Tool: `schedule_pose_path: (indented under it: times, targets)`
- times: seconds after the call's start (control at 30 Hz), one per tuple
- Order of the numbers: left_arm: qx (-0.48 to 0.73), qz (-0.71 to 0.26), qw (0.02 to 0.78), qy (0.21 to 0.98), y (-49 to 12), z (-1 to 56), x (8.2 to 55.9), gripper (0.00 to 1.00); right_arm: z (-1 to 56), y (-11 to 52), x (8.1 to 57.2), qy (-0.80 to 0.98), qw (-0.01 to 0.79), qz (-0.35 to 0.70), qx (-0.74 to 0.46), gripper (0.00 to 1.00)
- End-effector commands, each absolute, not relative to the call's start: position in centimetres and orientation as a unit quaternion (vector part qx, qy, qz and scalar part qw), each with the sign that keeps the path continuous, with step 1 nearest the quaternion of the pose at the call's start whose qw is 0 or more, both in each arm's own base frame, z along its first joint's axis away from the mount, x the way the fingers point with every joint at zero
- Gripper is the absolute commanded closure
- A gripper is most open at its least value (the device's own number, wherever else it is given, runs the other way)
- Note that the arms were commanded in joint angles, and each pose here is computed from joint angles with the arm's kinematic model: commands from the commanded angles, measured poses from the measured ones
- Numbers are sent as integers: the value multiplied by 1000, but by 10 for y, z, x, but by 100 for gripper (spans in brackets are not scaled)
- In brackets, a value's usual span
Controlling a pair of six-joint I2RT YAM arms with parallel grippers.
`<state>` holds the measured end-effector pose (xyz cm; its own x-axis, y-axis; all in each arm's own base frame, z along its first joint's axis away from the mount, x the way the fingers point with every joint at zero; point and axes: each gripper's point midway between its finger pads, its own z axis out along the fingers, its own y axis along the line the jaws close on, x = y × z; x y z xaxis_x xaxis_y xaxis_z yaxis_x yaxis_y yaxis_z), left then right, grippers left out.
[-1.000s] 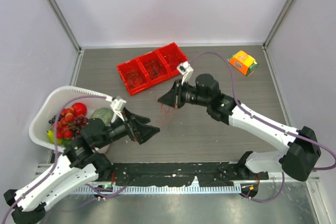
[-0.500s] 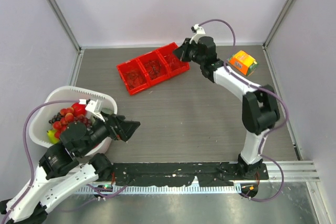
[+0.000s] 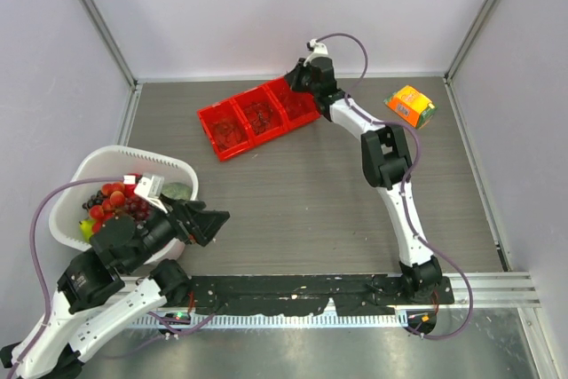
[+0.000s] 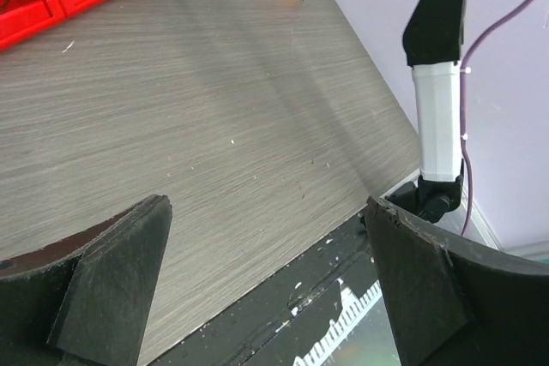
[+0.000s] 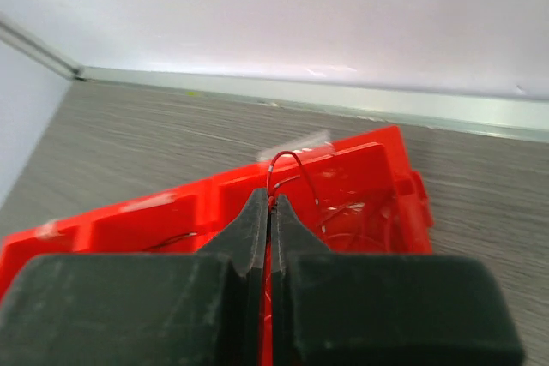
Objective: Untangle the cables
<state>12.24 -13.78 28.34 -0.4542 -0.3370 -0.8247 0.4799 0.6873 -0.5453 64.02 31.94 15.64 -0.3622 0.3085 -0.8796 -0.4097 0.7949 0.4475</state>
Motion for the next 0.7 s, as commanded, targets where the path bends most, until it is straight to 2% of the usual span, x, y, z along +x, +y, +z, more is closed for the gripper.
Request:
schedule_pose_path:
  times: [0.0,0.23,0.33,0.43,0.5,0.57,0.6,0.67]
  targets:
    - [42,-403,526,748,-131,299,116,0,133,310,658,787,560,261,-13,99]
    - [43,-407,529,743,-133,302,117,0,68,300,641,846,496,195,-15,99]
    - [47,-409,522,747,-137,301,117,0,71,308,636,845,489,213,-34,99]
    - [45,-410,517,750,-137,300,116,0,101,310,639,837,500,221,-32,96]
    - [41,-410,519,749,-136,300,116,0,118,305,637,839,502,209,-29,89]
    - [37,-410,520,748,-134,301,116,0,135,295,637,841,508,184,-20,74]
    - [36,-410,520,748,-133,301,116,0,140,293,636,842,509,180,-21,63]
    - [35,-407,520,750,-132,300,116,0,157,290,633,840,515,172,-31,54]
